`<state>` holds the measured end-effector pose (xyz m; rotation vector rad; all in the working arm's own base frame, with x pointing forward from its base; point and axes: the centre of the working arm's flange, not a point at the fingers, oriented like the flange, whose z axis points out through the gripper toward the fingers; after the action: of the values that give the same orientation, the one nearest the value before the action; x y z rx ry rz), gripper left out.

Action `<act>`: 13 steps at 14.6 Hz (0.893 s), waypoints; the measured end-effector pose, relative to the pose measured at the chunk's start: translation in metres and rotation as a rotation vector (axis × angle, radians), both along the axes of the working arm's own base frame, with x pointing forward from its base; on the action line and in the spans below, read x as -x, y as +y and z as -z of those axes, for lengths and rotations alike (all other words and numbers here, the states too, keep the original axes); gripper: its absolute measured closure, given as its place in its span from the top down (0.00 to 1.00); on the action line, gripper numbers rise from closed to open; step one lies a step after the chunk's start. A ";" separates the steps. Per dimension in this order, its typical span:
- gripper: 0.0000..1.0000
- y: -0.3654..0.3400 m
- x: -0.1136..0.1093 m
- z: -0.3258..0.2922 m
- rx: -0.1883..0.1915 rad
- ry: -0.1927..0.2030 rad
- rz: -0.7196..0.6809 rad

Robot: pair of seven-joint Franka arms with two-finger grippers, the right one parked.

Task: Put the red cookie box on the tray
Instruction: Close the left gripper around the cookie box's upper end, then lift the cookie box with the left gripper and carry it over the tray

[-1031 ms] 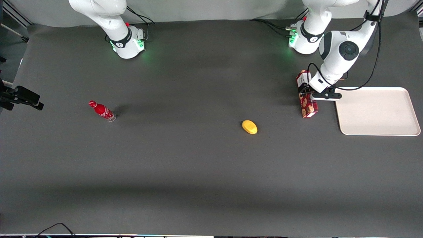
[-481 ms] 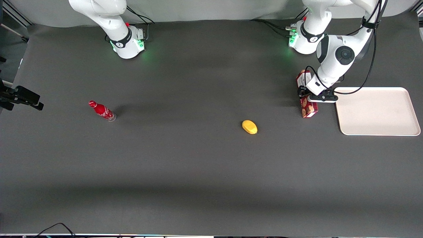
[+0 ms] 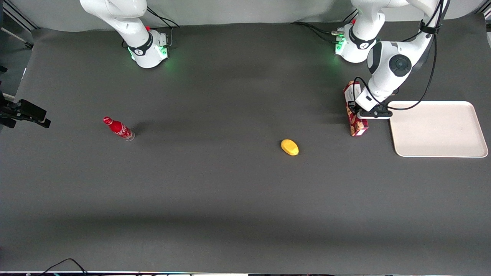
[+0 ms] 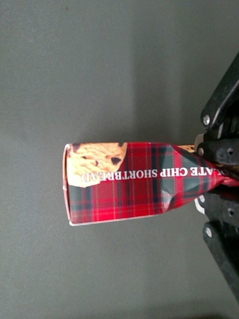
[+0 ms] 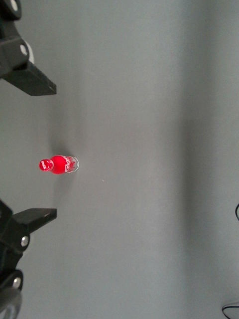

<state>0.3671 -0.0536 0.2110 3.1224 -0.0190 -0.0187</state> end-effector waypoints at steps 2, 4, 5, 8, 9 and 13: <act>0.17 -0.002 -0.005 -0.003 0.000 0.013 -0.001; 0.13 -0.004 -0.020 -0.018 -0.001 0.052 -0.002; 0.10 -0.006 -0.031 -0.033 -0.003 0.068 -0.002; 0.10 -0.012 -0.069 -0.103 -0.004 0.101 0.002; 0.10 -0.013 -0.084 -0.134 -0.003 0.107 0.001; 0.10 -0.004 -0.127 -0.254 0.012 0.090 -0.018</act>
<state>0.4941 -0.0577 0.4650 3.1054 0.0110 -0.1581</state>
